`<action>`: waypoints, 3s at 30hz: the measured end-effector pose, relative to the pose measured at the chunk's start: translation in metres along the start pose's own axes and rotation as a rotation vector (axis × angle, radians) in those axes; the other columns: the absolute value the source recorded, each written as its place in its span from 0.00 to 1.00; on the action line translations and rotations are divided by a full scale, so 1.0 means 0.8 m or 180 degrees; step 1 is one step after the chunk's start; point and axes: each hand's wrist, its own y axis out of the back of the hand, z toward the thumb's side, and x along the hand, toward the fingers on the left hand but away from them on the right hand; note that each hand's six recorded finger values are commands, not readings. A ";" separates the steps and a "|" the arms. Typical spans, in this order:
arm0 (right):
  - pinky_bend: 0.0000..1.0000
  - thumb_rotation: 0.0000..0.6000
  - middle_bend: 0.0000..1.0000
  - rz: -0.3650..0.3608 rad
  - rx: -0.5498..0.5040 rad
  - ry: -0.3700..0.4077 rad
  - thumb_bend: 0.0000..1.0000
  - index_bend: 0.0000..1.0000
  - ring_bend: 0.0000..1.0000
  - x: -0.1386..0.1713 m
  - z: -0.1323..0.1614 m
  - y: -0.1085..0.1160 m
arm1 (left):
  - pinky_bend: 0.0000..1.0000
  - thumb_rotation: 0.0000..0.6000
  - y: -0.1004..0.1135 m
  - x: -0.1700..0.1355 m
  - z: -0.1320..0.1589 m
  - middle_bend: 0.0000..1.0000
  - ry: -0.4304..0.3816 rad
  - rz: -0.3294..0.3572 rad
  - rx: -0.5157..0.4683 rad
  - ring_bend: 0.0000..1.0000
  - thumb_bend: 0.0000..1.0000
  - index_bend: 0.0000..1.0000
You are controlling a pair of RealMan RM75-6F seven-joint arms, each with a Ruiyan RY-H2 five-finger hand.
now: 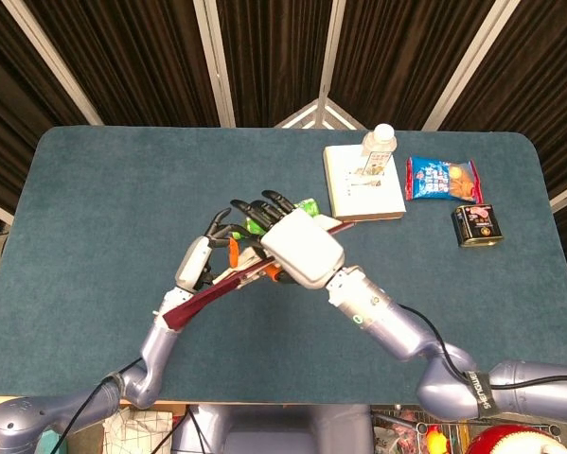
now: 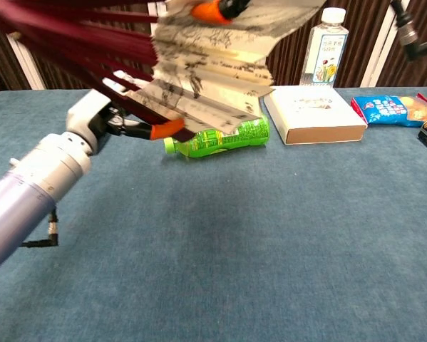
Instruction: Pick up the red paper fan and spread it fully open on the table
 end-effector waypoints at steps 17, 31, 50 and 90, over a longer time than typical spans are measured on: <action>0.14 1.00 0.12 -0.0083 -0.0160 -0.0399 0.45 0.84 0.18 0.036 -0.071 0.013 | 0.21 1.00 0.119 -0.029 -0.003 0.32 -0.0447 0.0435 0.1035 0.00 0.40 0.74; 0.14 1.00 0.12 -0.0010 -0.0137 -0.0482 0.45 0.84 0.18 0.053 -0.093 -0.014 | 0.21 1.00 0.158 -0.049 0.001 0.31 -0.0805 0.0574 0.1901 0.00 0.40 0.73; 0.14 1.00 0.12 0.0130 -0.0073 -0.0636 0.45 0.84 0.18 0.067 -0.122 -0.048 | 0.21 1.00 0.165 -0.042 0.012 0.30 -0.1117 0.0665 0.2652 0.00 0.40 0.72; 0.09 1.00 0.06 0.0871 0.0662 -0.1702 0.28 0.00 0.10 0.162 -0.249 -0.084 | 0.12 1.00 0.196 -0.097 -0.040 0.00 -0.0759 0.0293 0.4025 0.00 0.00 0.26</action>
